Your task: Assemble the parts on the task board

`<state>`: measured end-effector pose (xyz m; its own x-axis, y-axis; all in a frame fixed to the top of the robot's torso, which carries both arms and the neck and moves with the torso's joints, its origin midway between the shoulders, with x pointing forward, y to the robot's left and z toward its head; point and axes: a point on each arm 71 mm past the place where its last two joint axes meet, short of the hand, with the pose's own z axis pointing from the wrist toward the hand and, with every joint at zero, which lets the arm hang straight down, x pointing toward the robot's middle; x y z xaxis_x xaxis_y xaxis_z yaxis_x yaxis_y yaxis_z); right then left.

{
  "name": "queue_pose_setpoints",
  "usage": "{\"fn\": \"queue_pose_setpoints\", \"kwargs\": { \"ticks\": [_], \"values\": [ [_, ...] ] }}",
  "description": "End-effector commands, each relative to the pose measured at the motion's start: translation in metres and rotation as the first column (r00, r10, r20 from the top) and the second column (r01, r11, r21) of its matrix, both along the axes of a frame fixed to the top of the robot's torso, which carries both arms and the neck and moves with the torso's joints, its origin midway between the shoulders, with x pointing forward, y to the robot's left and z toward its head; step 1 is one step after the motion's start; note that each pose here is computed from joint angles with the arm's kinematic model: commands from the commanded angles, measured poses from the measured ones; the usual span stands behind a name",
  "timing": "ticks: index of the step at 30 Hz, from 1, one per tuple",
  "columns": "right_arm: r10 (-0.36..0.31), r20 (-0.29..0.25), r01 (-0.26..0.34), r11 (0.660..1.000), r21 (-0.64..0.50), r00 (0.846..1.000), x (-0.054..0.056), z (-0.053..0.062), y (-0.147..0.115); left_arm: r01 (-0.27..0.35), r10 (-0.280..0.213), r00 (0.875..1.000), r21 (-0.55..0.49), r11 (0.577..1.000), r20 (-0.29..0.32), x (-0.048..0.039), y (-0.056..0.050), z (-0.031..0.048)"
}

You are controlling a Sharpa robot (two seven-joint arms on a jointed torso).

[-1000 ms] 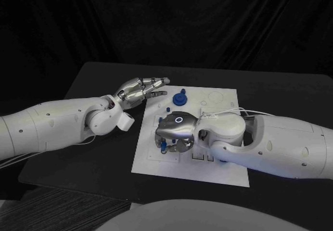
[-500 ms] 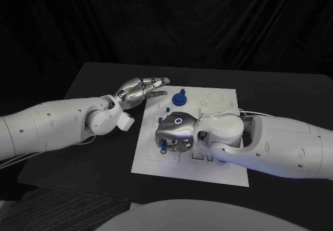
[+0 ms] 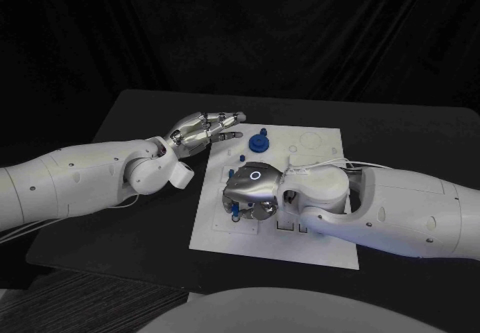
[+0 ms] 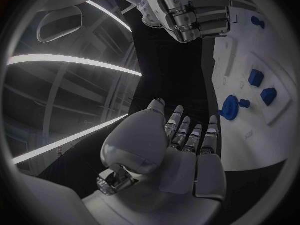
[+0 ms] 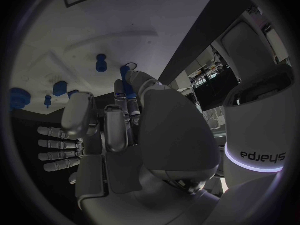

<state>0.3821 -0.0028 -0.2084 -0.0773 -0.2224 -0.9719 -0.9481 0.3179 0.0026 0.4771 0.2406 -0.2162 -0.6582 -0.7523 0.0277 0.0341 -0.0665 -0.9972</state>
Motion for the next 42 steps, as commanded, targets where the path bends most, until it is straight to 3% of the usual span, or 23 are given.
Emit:
{"fn": "queue_pose_setpoints", "kwargs": {
  "ticks": [1, 13, 28, 42],
  "values": [
    [-0.011, 0.0, 0.011, 0.999, -0.035, 1.0, -0.0018, -0.0064, -0.0013, 0.017, -0.016, 1.0, -0.021, 1.0, 0.002, -0.001, -0.0022, 0.0005],
    [-0.027, -0.04, 0.025, 0.999, -0.035, 0.999, -0.005, -0.0075, -0.003, 0.022, -0.022, 1.0, -0.02, 1.0, -0.003, -0.001, -0.0033, -0.0004],
    [-0.04, -0.044, 0.038, 0.999, -0.036, 0.998, -0.0049, -0.0084, -0.0033, 0.027, -0.028, 1.0, -0.018, 0.999, -0.011, -0.0012, -0.0038, -0.0016],
    [-0.086, -0.031, 0.085, 0.996, -0.024, 0.996, -0.0004, -0.0093, -0.0072, 0.03, -0.03, 0.999, -0.016, 0.999, -0.017, -0.0016, -0.0031, -0.0021]
  ]
}}
